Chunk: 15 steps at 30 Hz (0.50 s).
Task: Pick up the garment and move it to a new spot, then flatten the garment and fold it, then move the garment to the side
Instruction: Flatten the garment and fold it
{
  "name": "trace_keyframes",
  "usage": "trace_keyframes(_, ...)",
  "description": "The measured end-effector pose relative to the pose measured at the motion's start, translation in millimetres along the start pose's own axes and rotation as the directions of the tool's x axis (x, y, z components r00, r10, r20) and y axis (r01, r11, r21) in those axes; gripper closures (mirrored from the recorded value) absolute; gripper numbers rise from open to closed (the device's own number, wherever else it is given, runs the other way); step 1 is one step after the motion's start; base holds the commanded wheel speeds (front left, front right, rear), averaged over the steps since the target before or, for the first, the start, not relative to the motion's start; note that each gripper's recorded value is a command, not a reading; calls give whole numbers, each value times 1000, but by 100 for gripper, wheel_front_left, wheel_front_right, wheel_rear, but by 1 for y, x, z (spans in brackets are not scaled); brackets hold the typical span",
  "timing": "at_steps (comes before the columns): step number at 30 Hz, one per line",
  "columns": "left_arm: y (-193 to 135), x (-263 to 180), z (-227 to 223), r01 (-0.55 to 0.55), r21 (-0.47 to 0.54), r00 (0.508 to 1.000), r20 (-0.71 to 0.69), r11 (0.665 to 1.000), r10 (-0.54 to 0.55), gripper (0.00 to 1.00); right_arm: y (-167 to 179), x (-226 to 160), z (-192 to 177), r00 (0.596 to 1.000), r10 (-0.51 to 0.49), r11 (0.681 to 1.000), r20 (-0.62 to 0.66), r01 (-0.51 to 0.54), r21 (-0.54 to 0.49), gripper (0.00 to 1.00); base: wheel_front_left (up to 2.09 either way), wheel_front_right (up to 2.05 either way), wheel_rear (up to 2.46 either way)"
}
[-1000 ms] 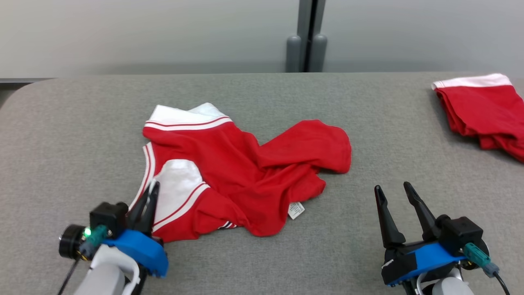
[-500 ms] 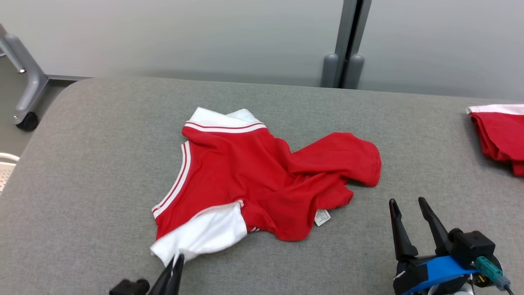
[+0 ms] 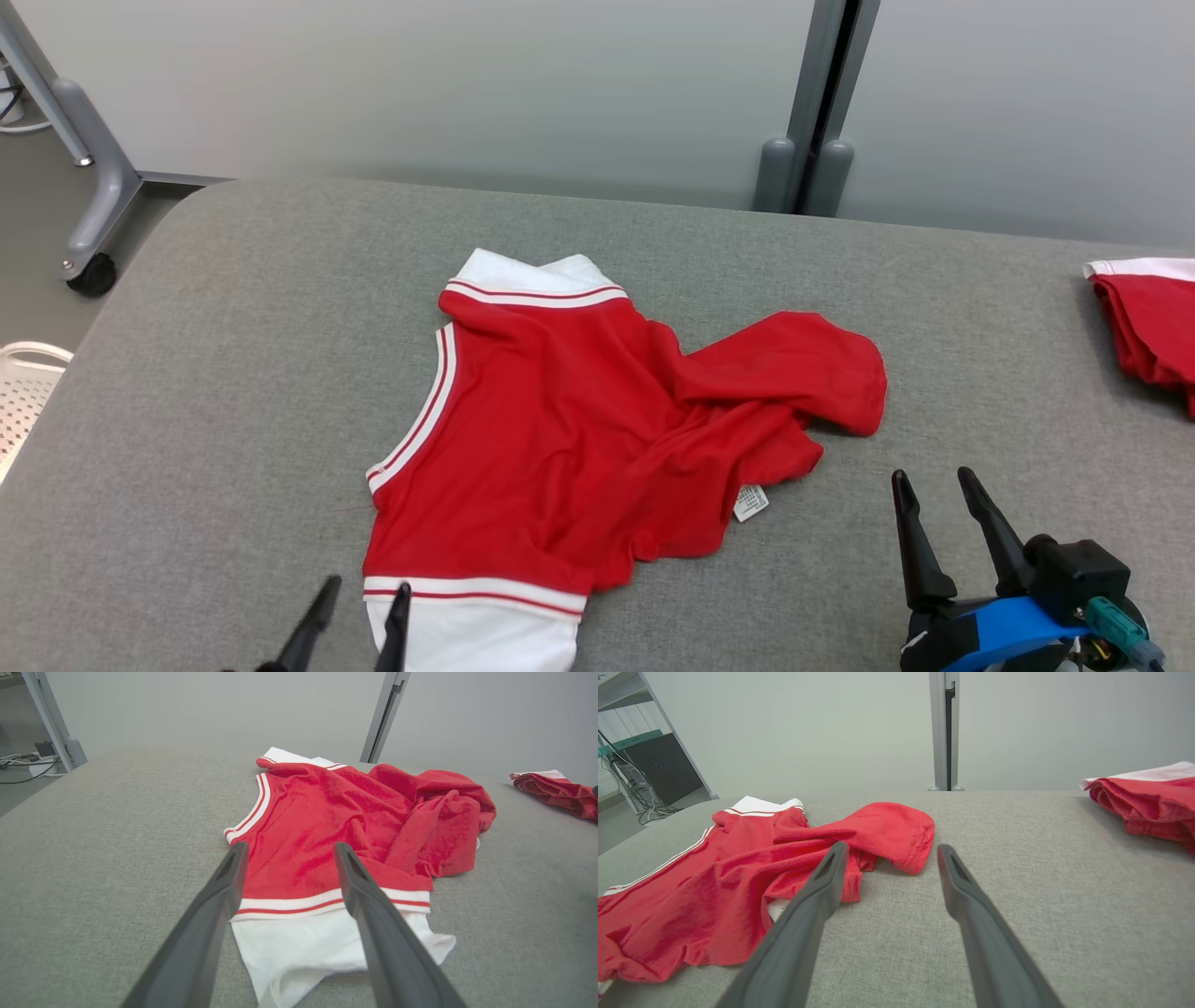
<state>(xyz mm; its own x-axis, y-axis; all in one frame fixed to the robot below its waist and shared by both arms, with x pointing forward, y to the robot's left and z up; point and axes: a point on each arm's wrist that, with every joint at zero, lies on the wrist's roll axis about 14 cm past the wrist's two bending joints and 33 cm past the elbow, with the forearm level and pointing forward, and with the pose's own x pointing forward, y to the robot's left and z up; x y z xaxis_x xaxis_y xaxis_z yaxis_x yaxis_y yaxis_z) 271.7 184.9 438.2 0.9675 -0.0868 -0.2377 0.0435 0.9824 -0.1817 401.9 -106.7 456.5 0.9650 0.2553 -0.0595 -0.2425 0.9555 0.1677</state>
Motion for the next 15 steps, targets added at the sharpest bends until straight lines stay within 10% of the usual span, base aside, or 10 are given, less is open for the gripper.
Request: trace_keyframes(15,22,67,90,-87,20,955,286,996,78,0,-33,-15,0,995,-102,995,0,102,1,0,0,0,0)
